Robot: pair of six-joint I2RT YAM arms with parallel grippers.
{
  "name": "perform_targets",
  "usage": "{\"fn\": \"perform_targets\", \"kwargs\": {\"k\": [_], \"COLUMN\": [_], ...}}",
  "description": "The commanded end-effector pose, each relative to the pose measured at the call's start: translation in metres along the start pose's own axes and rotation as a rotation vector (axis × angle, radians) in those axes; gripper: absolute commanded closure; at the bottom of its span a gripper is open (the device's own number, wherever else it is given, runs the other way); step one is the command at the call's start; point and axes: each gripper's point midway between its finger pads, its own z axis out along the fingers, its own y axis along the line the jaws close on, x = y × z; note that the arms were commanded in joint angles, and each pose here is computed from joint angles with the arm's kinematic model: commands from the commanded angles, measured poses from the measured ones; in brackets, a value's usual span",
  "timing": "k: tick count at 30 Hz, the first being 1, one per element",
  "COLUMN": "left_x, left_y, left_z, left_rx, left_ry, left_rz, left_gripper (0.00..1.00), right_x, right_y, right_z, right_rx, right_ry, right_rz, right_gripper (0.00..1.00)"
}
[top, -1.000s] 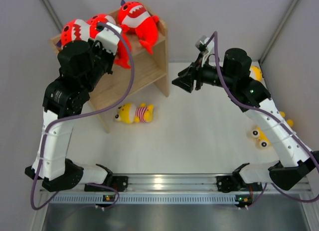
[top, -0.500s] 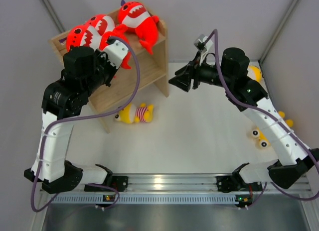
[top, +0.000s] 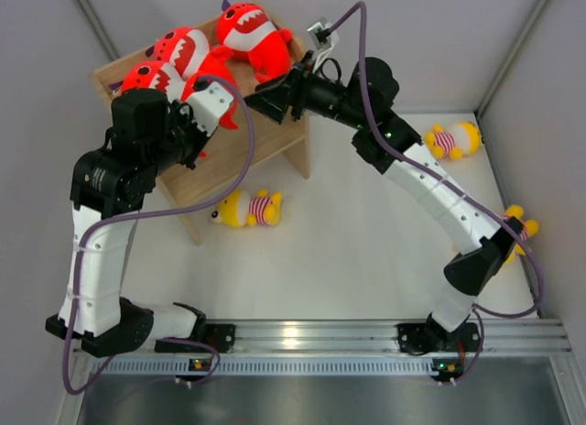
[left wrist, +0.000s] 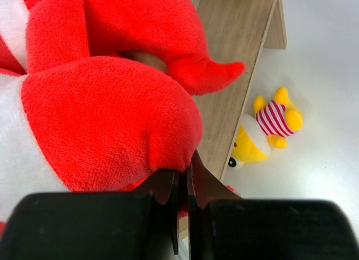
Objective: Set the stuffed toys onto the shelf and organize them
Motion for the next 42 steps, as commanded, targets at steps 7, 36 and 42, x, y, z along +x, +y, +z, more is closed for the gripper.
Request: {"fn": "perform_targets", "kwargs": {"k": [7, 36, 42], "left_x": [-0.017, -0.016, -0.020], "left_y": [0.007, 0.030, 0.042], "left_z": [-0.023, -0.053, -0.100], "left_rx": [-0.020, -0.158, -0.251], "left_ry": [-0.083, -0.101, -0.193], "left_rz": [0.007, -0.042, -0.061], "left_gripper": [0.94, 0.05, 0.01], "right_x": [0.007, 0.031, 0.013], "right_y": [0.024, 0.040, 0.033], "right_z": [0.061, 0.093, 0.101], "right_rx": [-0.083, -0.109, -0.045], "right_ry": [-0.062, -0.108, -0.231], "right_rz": [0.069, 0.269, 0.352], "right_gripper": [0.39, 1.00, 1.00]}}
